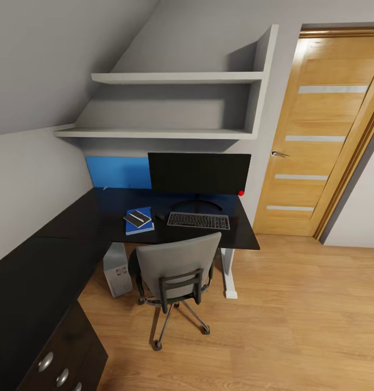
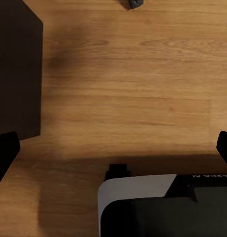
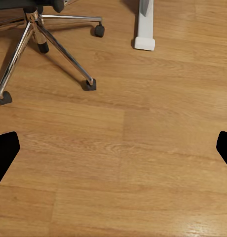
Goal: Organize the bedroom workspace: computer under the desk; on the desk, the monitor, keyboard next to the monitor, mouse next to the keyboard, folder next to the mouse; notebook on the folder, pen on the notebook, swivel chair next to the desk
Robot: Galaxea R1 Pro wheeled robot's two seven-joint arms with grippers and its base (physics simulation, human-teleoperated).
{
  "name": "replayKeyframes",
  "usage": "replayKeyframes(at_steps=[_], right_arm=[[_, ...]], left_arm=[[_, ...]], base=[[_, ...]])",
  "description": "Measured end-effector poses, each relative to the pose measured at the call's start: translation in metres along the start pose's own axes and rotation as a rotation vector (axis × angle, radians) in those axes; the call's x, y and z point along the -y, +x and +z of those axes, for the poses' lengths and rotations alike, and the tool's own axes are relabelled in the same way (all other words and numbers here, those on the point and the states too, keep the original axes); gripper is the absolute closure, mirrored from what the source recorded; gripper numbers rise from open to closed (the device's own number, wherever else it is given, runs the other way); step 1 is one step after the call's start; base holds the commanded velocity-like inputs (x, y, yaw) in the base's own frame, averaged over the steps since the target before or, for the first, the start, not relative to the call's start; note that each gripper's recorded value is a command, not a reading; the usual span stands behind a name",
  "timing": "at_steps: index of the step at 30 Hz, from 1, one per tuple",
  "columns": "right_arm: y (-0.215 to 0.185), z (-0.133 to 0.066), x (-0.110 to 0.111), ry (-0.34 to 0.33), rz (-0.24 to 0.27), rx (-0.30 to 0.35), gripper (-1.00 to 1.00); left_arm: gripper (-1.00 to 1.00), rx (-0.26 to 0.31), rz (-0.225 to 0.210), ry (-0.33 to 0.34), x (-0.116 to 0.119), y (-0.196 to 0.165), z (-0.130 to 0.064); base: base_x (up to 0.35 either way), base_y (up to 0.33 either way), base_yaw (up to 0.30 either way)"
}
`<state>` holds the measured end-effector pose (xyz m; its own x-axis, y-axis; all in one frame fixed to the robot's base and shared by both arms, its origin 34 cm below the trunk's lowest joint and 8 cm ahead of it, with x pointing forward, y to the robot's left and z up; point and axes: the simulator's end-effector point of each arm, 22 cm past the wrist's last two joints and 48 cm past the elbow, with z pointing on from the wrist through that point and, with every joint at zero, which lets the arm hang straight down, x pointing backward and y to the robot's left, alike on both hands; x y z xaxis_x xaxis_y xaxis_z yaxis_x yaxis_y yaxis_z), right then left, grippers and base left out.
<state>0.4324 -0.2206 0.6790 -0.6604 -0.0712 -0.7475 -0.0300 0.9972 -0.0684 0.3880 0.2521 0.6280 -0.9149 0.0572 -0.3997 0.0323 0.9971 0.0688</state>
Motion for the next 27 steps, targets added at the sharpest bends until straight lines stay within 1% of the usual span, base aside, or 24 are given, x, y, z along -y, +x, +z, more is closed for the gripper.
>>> replayKeyframes(at_steps=[13,27], right_arm=[[0.0,0.0,0.0,0.0,0.0,0.0,-1.0],[0.0,0.0,0.0002,0.0,0.0,0.0,-1.0]], left_arm=[[-1.0,0.009,0.006,0.004,0.0022,-0.0024,0.0],[-1.0,0.004,0.003,0.006,0.0041,-0.0015,-0.0001]], base=[[0.0,0.0,0.0],[0.0,0.0,0.0]])
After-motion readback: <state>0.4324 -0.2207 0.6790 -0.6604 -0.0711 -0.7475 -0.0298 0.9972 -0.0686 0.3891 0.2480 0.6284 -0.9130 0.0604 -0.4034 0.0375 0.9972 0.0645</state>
